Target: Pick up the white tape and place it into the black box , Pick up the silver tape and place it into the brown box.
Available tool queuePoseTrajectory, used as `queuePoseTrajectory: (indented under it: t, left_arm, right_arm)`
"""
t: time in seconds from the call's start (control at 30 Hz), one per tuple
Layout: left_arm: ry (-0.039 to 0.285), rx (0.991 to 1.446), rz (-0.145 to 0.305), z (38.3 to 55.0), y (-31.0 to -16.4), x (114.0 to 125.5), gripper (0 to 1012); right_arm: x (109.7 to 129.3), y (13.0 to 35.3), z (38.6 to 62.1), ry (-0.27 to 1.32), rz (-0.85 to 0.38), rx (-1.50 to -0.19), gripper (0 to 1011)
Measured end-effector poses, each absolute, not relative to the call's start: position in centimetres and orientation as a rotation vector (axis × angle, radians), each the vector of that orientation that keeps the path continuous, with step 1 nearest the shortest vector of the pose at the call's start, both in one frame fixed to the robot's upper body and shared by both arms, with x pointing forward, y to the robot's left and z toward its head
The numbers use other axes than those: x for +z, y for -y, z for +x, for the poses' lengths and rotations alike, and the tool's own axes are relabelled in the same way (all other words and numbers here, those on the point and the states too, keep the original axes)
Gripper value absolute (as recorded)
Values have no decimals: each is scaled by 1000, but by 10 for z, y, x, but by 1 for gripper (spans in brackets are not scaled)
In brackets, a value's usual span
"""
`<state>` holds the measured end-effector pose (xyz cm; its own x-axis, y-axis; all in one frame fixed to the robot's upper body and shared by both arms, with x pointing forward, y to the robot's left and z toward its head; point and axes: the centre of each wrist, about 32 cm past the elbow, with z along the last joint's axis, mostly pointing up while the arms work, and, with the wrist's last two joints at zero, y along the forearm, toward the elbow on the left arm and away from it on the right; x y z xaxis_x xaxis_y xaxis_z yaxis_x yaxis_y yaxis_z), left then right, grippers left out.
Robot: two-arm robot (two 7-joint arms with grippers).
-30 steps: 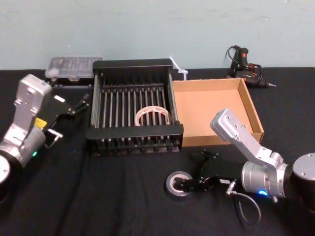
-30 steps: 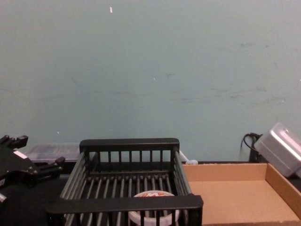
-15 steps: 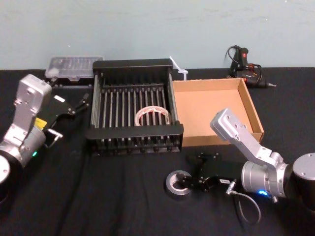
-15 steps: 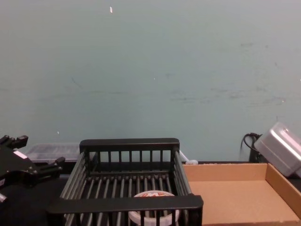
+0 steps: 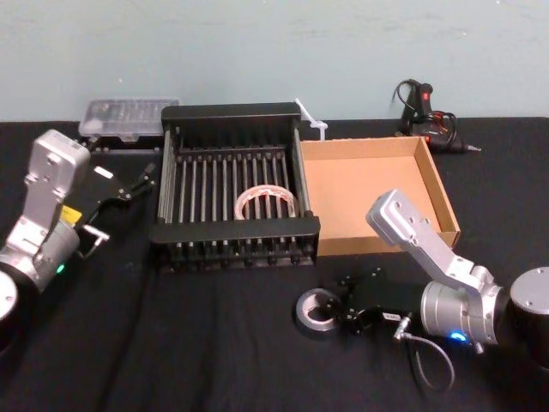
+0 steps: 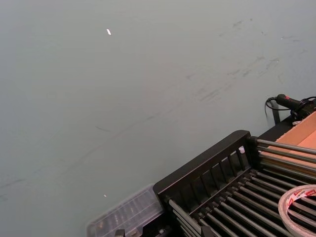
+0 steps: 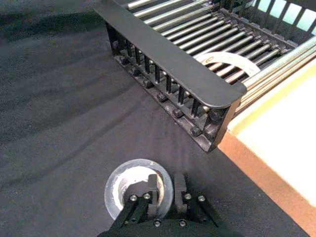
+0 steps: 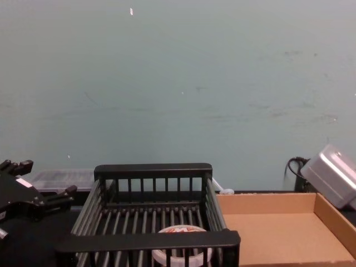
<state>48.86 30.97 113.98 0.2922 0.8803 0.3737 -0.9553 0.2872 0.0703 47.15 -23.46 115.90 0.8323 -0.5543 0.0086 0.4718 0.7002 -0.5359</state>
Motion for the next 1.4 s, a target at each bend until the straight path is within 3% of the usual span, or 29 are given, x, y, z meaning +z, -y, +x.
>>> queuePoseTrajectory:
  t: [0.13,0.53,0.9,1.4]
  left_arm:
    - [285,1248,304,489,-310,1140,1001]
    - [285,1248,304,489,-310,1140,1001]
    - [285,1248,304,489,-310,1140,1001]
    - [285,1248,304,489,-310,1140,1001]
  right_arm:
    - [1159,235,472,-158,-552,-574,160]
    - [1159,235,471,-156,-550,-576,158]
    - [1171,247,472,-154,-513,-624,158]
    - [1193,268,494,-130,-443,-842,158]
